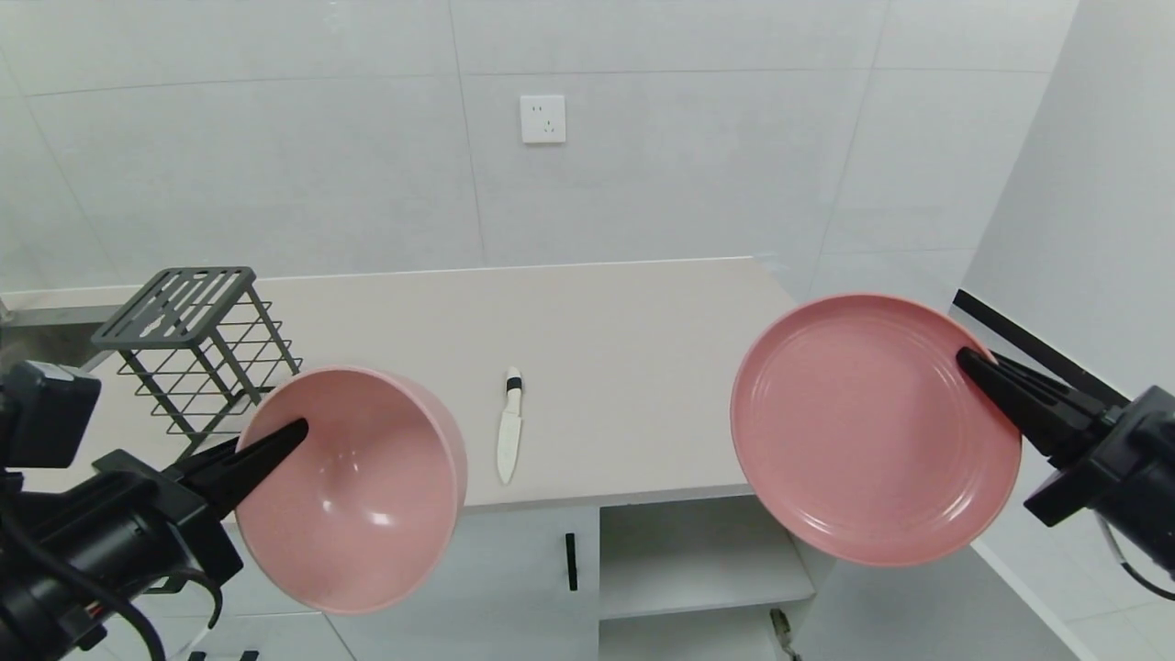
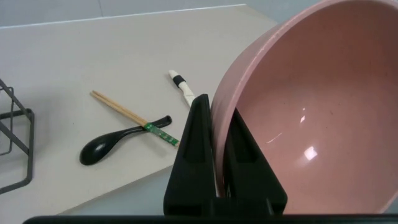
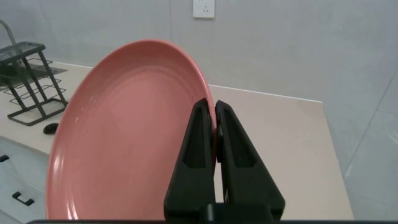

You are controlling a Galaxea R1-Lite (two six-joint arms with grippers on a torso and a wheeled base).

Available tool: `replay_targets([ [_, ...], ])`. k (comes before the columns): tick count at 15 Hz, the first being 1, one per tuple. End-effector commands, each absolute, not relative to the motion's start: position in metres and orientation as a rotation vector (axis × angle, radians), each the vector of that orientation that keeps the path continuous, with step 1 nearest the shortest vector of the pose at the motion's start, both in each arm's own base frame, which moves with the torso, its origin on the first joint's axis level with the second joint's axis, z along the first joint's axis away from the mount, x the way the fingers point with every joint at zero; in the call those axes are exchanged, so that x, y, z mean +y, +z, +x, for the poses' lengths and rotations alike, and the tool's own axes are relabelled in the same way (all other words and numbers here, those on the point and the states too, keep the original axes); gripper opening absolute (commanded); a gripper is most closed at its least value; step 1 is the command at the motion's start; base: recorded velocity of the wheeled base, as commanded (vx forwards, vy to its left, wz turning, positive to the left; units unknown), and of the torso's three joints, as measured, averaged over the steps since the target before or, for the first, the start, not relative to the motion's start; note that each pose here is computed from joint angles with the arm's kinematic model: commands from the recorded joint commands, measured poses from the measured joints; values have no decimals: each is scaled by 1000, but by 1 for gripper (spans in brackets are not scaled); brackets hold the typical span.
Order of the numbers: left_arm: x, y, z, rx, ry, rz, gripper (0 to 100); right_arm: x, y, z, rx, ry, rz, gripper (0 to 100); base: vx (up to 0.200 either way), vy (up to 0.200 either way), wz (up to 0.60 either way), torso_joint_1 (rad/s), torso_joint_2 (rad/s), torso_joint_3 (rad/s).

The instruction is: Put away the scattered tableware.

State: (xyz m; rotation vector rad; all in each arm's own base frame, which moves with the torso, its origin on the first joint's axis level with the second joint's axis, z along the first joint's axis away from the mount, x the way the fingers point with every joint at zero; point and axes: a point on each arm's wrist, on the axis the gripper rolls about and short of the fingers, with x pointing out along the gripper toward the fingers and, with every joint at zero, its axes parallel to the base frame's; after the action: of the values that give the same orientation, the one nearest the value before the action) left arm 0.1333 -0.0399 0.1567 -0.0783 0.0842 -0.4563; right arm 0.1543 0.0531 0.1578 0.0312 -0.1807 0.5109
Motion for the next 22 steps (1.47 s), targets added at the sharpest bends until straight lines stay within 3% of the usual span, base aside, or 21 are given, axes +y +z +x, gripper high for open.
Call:
replay_targets([
  [1, -45, 154, 131, 95, -495, -76, 0, 53, 157, 154, -180, 511, 27, 0, 0, 0, 0, -154, 325, 173],
  [22, -57, 139, 135, 194, -560, -68, 0, 59, 143, 154, -99, 547, 25, 0, 0, 0, 0, -163, 363, 193],
])
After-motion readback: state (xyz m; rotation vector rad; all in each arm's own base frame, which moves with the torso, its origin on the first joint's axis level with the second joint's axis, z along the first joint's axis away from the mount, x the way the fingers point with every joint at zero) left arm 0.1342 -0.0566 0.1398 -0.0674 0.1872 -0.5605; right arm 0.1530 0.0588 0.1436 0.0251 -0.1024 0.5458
